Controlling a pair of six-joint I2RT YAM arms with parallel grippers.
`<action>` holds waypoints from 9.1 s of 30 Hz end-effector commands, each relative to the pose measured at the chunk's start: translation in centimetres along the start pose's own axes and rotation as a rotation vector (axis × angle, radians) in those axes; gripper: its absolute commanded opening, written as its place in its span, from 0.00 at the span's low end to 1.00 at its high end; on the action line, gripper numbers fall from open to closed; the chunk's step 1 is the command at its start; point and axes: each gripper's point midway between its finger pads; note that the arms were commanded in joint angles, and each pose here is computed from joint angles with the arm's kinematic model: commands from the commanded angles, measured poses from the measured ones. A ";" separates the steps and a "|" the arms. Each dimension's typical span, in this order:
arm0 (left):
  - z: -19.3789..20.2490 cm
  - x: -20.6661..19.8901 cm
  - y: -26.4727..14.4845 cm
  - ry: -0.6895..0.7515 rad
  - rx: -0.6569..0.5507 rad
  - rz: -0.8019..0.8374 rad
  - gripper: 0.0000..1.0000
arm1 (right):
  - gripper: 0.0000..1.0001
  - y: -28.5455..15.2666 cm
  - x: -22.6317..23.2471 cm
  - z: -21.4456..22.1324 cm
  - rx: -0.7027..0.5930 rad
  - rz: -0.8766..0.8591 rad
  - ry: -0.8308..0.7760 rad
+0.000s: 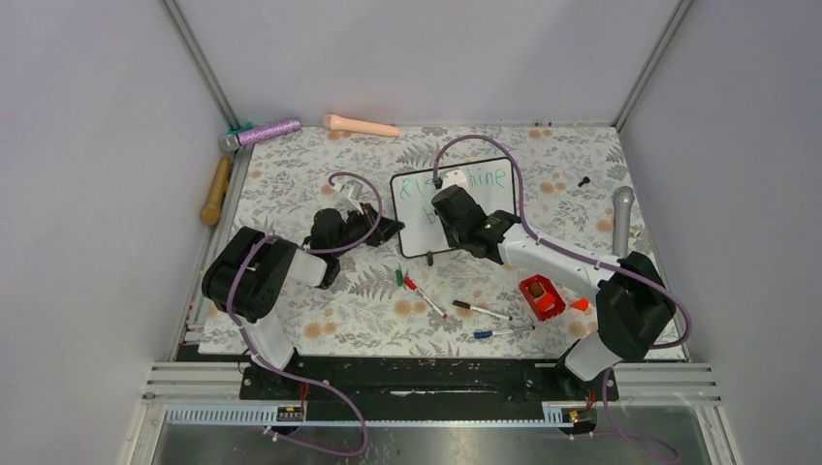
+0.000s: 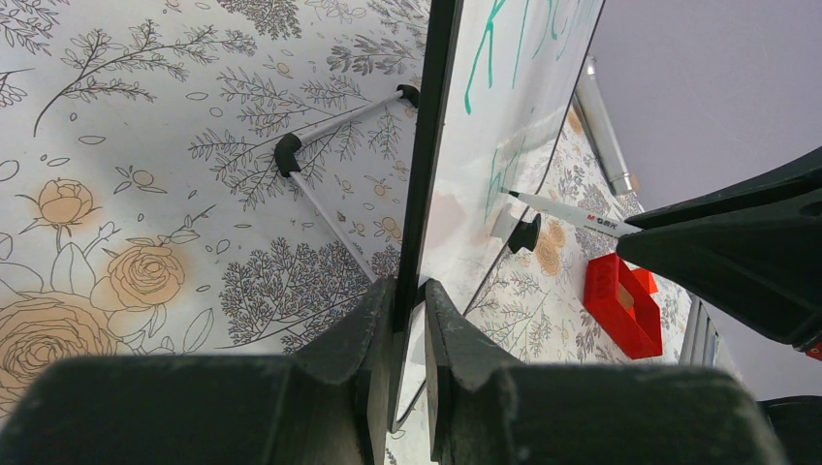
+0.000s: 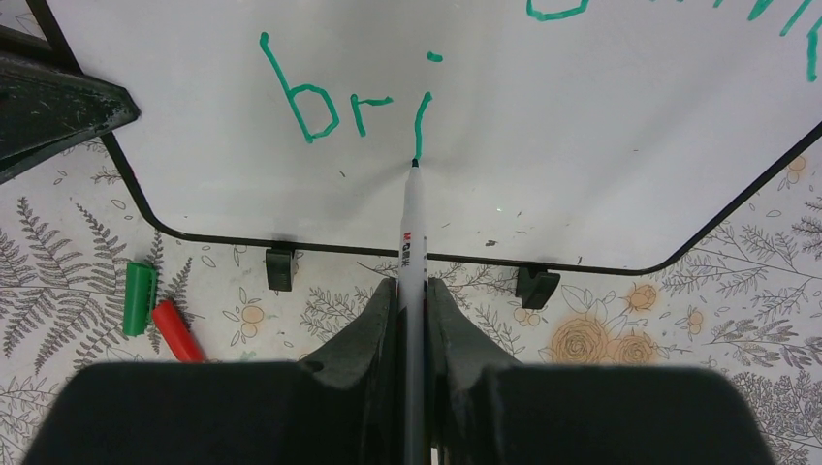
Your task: Write a sentence on the whiteboard
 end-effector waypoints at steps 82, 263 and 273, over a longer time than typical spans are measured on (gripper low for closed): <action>-1.6 -0.8 0.2 0.033 -0.051 0.024 0.00 | 0.00 -0.3 -3.2 -1.5 -0.029 0.060 -0.006; -1.9 -0.5 0.1 0.009 -0.058 0.030 0.00 | 0.00 0.3 -7.4 -3.0 -0.085 0.093 0.095; -1.9 -0.4 0.1 0.009 -0.059 0.029 0.00 | 0.00 0.4 -8.2 -2.3 -0.067 0.115 0.097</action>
Point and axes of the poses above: each gripper's point midway between its finger pads, its own y axis out along the fingers, its own x axis along the line the jaws close on, z = x × y, and after that the axes turned 14 degrees about -y, right-handed
